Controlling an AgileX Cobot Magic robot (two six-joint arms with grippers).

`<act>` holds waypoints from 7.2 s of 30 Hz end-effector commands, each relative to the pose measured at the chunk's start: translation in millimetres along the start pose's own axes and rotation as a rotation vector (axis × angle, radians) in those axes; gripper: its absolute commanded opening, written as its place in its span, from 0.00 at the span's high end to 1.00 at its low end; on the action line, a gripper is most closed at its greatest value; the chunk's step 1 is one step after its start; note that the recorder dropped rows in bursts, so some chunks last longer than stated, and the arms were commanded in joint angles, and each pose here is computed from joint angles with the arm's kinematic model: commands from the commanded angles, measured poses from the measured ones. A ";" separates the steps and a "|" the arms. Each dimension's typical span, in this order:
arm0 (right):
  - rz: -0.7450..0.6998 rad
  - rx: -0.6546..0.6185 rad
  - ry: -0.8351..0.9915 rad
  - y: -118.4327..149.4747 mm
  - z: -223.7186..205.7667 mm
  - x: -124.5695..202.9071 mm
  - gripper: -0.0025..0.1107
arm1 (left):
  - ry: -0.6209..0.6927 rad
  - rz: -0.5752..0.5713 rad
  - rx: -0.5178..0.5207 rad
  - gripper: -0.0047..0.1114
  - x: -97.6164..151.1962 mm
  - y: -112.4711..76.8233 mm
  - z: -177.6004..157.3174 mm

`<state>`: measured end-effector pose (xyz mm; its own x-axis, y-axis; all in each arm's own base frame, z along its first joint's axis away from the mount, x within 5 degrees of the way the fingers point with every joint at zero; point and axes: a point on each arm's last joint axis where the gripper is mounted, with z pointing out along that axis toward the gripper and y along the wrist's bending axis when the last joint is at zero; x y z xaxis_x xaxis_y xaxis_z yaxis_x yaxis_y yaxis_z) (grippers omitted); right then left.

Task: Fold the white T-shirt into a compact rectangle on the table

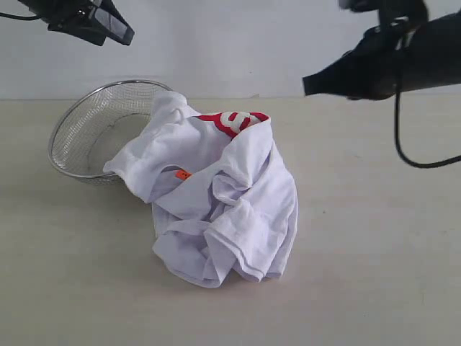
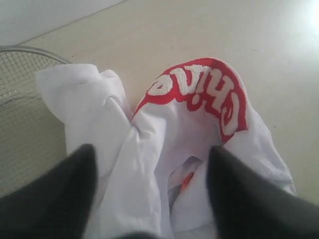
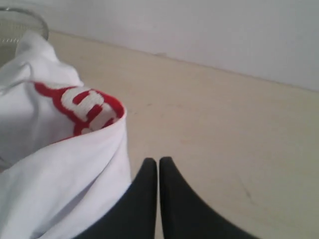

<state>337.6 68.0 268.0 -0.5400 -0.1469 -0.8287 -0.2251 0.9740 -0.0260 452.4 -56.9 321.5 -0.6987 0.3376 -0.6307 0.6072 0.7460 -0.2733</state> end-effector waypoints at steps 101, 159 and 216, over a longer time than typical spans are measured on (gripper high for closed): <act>-0.163 -0.103 0.759 13.8 112.0 21.4 0.98 | 0.039 -0.238 -0.320 0.92 30.2 80.3 64.2; -0.034 -0.285 0.393 19.3 -13.9 -1.7 0.98 | 0.038 -0.185 -0.014 0.92 191.5 -147.1 83.5; -0.584 -0.214 0.494 1.2 33.7 7.2 0.05 | -0.016 -0.153 -0.020 0.92 164.2 -154.3 75.8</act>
<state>343.0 70.6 256.1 -0.6453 -0.6661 -0.3740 -0.6545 0.7346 -0.1791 289.2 -165.4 199.3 -0.7598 0.2574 -0.5970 0.5176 0.7951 -0.3160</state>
